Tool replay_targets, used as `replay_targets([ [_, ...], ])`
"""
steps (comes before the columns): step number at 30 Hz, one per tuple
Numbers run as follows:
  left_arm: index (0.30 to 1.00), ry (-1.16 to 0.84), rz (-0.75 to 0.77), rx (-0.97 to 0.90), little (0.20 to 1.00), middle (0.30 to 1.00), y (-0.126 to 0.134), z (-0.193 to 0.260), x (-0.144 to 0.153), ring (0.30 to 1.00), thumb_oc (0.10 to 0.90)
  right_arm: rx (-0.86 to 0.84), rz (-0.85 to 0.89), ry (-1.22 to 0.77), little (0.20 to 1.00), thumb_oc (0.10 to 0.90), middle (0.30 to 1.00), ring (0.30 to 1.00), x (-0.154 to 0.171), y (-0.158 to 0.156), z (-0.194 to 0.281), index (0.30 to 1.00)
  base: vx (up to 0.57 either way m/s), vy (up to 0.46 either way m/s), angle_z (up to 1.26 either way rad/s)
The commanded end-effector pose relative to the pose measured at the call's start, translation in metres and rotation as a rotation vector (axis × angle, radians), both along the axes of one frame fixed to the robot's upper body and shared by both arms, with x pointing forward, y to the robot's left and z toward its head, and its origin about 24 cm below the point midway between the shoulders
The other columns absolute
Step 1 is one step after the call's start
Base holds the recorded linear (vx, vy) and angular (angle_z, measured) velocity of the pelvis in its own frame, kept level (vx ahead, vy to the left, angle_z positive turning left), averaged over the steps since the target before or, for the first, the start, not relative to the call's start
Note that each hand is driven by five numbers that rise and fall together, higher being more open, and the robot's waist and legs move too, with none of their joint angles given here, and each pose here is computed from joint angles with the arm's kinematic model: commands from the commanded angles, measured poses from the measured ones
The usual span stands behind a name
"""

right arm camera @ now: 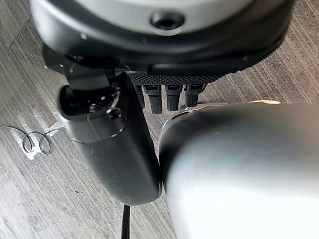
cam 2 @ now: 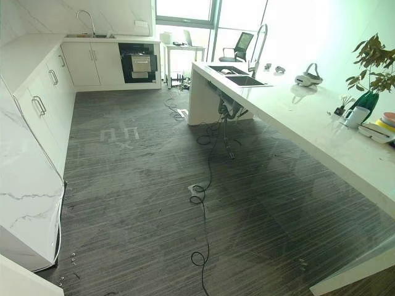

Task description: Place the dishes in the dishwasher.

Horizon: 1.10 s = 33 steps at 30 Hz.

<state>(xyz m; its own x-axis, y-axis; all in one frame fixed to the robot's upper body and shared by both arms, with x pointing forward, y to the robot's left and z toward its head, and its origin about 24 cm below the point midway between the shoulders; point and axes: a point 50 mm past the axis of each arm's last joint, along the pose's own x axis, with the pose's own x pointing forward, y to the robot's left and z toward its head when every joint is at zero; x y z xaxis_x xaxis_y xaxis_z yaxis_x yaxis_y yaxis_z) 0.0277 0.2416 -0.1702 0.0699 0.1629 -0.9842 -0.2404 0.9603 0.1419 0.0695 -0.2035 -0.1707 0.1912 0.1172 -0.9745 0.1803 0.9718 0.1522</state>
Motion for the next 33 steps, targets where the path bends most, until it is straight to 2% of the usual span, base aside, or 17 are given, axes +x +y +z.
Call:
replay_targets([
  [1, 0.9, -0.041, 0.013, -0.054, 0.9, 0.9, -0.016, -0.003, 0.011, 0.9, 0.8, -0.069, 0.065, 0.169, 0.9, 0.8, 0.9, 0.9, -0.039, -0.022, -0.001, 0.9, 0.0, 0.0, 0.0],
  [27, 0.9, -0.016, 0.061, -0.057, 0.9, 0.9, -0.017, -0.003, 0.006, 0.9, 0.8, -0.061, 0.076, 0.167, 0.9, 0.8, 0.9, 0.9, -0.041, -0.017, -0.002, 0.9, 0.02, -0.014, 0.01],
  [31, 0.9, -0.16, 0.127, -0.051, 0.9, 0.9, -0.012, 0.0, 0.027, 0.9, 0.8, -0.066, 0.056, 0.092, 0.9, 0.8, 0.9, 0.9, -0.028, -0.022, 0.0, 0.9, 0.07, -0.068, 0.04],
  [32, 0.9, -0.228, 0.126, -0.044, 0.9, 0.9, -0.01, 0.002, 0.037, 0.9, 0.8, -0.066, 0.064, 0.055, 0.9, 0.8, 0.9, 0.9, -0.022, -0.023, 0.001, 0.9, 0.09, -0.099, 0.02],
  [33, 0.9, -0.372, 0.121, -0.043, 0.9, 0.9, -0.008, 0.009, 0.061, 0.9, 0.8, -0.067, 0.045, -0.04, 0.9, 0.8, 0.9, 0.9, -0.005, -0.026, 0.004, 0.9, 0.09, -0.111, 0.03],
])
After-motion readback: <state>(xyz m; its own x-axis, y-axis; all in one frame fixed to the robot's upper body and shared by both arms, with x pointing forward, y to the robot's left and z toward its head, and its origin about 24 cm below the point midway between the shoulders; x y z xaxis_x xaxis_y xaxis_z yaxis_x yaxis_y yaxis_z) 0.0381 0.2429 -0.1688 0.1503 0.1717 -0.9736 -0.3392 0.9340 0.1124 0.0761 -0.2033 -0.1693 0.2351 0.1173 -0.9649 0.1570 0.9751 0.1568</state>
